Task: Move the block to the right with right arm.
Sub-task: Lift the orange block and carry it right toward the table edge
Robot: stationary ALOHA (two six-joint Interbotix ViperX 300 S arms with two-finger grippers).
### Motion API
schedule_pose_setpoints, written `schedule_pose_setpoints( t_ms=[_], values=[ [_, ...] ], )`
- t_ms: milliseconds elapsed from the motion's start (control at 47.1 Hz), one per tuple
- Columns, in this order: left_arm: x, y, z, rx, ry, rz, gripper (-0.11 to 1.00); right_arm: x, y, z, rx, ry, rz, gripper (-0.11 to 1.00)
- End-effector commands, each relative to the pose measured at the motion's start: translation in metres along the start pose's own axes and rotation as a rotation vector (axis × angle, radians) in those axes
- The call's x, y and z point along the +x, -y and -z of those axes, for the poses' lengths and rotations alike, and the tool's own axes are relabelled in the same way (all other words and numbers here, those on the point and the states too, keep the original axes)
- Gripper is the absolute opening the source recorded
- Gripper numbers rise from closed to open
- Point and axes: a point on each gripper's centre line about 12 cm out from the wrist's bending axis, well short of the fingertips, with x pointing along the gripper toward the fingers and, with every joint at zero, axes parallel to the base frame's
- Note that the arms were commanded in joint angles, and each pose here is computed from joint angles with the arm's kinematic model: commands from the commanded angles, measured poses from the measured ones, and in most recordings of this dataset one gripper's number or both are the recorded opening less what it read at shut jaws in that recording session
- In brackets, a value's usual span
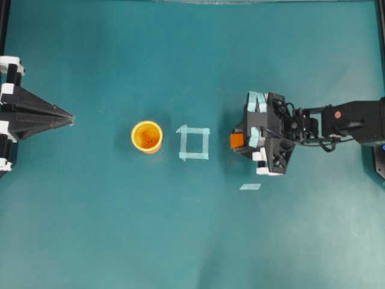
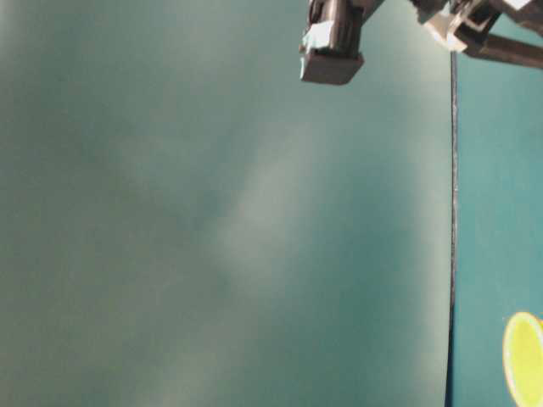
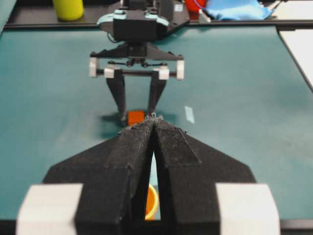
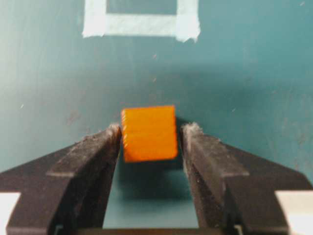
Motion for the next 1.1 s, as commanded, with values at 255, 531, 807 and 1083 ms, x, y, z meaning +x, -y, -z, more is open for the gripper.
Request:
schedule_pose_setpoints(
  t_ms=[255, 531, 807, 1083],
  values=[
    [0.001, 0.0, -0.013, 0.0, 0.029, 0.001, 0.0, -0.003, 0.002, -0.014, 0.009, -0.002, 0.003, 0.44],
    [-0.001, 0.0, -0.013, 0.003, 0.014, 0.001, 0.0, -0.03, 0.002, -0.06, -0.007, 0.06, 0.004, 0.41],
    [-0.001, 0.0, -0.012, 0.005, 0.006, 0.001, 0.0, -0.057, 0.003, -0.089, -0.007, 0.067, 0.005, 0.41],
    [-0.001, 0.0, -0.012, 0.005, 0.005, 0.001, 0.0, -0.084, 0.003, -0.1, 0.001, 0.047, 0.005, 0.41]
  ],
)
